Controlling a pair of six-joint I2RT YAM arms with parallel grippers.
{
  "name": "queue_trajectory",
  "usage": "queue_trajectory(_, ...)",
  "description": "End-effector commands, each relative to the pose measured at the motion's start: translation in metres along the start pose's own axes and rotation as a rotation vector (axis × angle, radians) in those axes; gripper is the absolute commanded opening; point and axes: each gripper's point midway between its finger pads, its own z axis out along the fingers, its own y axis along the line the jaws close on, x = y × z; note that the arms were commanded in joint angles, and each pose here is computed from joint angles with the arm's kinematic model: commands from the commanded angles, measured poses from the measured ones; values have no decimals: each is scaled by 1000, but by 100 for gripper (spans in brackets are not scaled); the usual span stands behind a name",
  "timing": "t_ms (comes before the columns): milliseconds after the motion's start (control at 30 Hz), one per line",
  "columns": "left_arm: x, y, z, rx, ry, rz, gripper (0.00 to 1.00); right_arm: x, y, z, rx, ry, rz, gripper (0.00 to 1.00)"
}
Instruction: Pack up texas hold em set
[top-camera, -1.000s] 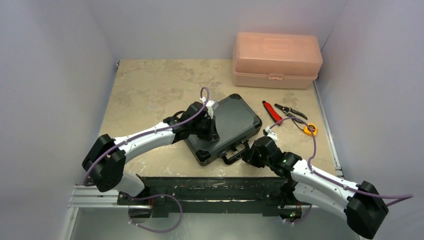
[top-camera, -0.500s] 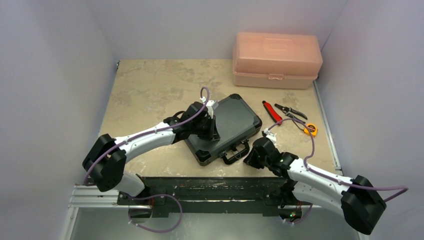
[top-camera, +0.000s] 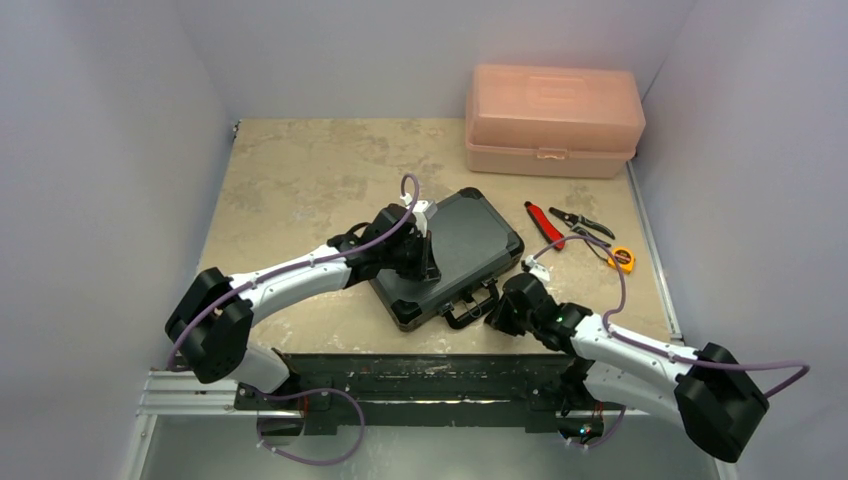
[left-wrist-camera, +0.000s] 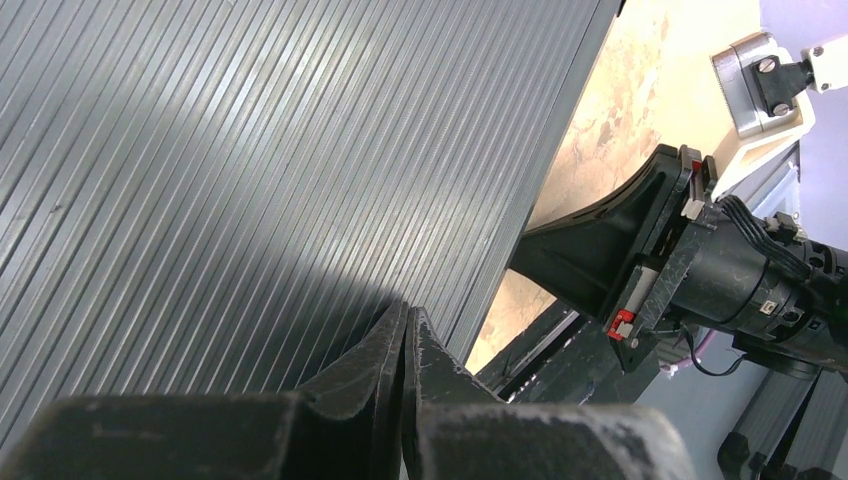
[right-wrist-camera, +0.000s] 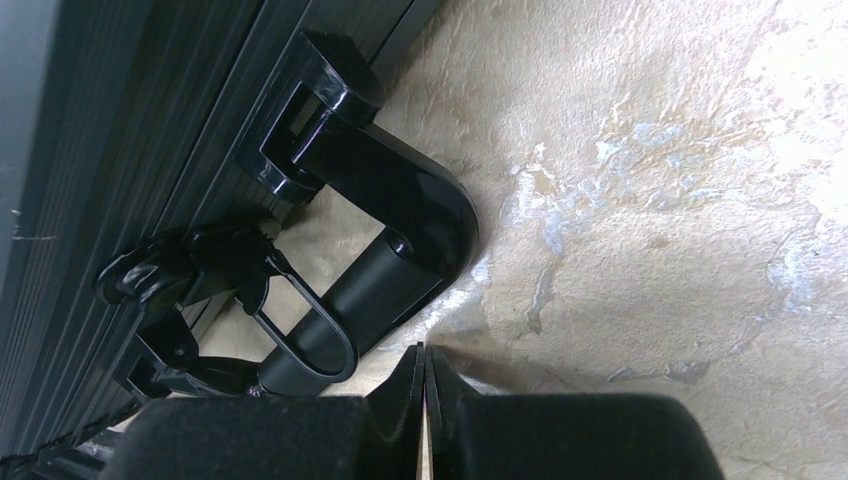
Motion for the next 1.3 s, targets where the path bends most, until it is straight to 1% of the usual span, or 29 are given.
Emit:
queue_trajectory(0, 59, 44, 4, -155, 179, -20, 0, -14, 17, 0, -41, -42, 4, 1)
queue_trajectory(1267, 64, 46, -1, -158, 168, -23, 0, -38, 53, -11, -95, -83, -20, 0)
